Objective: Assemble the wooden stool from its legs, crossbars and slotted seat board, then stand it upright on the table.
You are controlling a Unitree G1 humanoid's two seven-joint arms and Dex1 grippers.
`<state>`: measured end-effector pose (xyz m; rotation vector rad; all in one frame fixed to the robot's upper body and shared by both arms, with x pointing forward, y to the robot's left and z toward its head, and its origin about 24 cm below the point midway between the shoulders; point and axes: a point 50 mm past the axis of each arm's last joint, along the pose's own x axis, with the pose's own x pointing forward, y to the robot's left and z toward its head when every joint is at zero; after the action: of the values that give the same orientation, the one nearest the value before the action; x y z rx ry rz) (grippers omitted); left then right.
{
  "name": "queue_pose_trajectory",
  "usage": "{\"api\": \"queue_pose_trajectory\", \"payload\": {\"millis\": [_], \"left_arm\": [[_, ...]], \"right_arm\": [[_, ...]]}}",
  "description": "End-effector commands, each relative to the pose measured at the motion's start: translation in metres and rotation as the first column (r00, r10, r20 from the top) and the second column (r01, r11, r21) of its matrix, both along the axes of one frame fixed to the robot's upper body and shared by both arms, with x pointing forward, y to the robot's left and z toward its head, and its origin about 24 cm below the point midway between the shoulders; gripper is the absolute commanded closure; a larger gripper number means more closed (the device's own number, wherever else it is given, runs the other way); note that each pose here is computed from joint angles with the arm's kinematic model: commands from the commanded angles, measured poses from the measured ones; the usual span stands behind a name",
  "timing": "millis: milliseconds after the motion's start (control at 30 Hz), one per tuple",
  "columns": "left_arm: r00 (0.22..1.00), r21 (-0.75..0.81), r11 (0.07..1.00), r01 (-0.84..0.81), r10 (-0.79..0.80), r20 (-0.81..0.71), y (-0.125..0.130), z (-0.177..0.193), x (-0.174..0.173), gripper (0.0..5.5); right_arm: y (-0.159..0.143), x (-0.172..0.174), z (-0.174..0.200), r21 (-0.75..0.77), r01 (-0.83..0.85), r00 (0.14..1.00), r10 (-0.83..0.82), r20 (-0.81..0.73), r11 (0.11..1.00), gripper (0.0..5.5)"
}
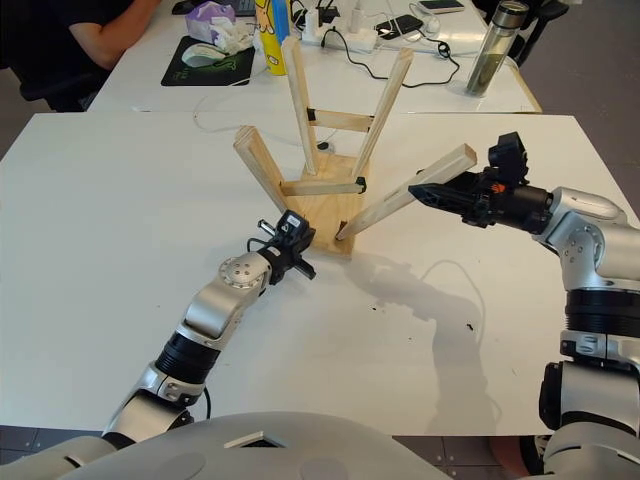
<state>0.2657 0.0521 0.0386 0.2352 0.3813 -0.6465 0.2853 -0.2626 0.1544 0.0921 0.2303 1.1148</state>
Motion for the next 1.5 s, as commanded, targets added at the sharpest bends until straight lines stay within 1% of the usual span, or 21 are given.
{"api": "queue_pose_trajectory", "payload": {"millis": [33, 333, 667, 967, 1133, 1333, 1500], "left_arm": [[0.991, 0.072, 0.997, 0.021, -0.012, -0.133, 0.011, -0.024, -0.013, 5.5], [0.989, 0.057, 0.998, 0.024, -0.016, -0.144, 0.007, -0.023, -0.014, 5.5], [0.988, 0.038, 0.999, 0.026, -0.02, -0.153, 0.002, -0.022, -0.016, 5.5], [0.987, 0.027, 0.999, 0.028, -0.024, -0.157, -0.001, -0.021, -0.016, 5.5], [0.987, 0.023, 0.999, 0.03, -0.026, -0.156, -0.003, -0.02, -0.015, 5.5], [0.988, 0.022, 0.999, 0.035, -0.031, -0.153, -0.005, -0.02, -0.013, 5.5], [0.988, 0.019, 0.999, 0.047, -0.044, -0.15, -0.008, -0.019, -0.012, 5.5]], "right_arm": [[0.008, 0.011, 0.008, -0.089, -0.058, 0.997, 0.063, 0.047, 0.994, 3.41], [0.011, 0.033, 0.023, -0.231, -0.143, 0.984, 0.164, 0.075, 0.962, 3.42], [0.031, 0.048, 0.026, -0.371, -0.287, 0.945, 0.324, 0.04, 0.883, 3.42], [0.042, 0.037, 0.007, -0.369, -0.324, 0.936, 0.352, 0.009, 0.871, 3.42], [0.049, 0.038, 0.01, -0.39, -0.301, 0.94, 0.339, 0.03, 0.87, 3.42], [0.057, 0.048, 0.015, -0.439, -0.269, 0.948, 0.316, 0.035, 0.857, 3.43], [0.06, 0.047, 0.013, -0.453, -0.291, 0.942, 0.335, 0.018, 0.843, 3.43]]}}
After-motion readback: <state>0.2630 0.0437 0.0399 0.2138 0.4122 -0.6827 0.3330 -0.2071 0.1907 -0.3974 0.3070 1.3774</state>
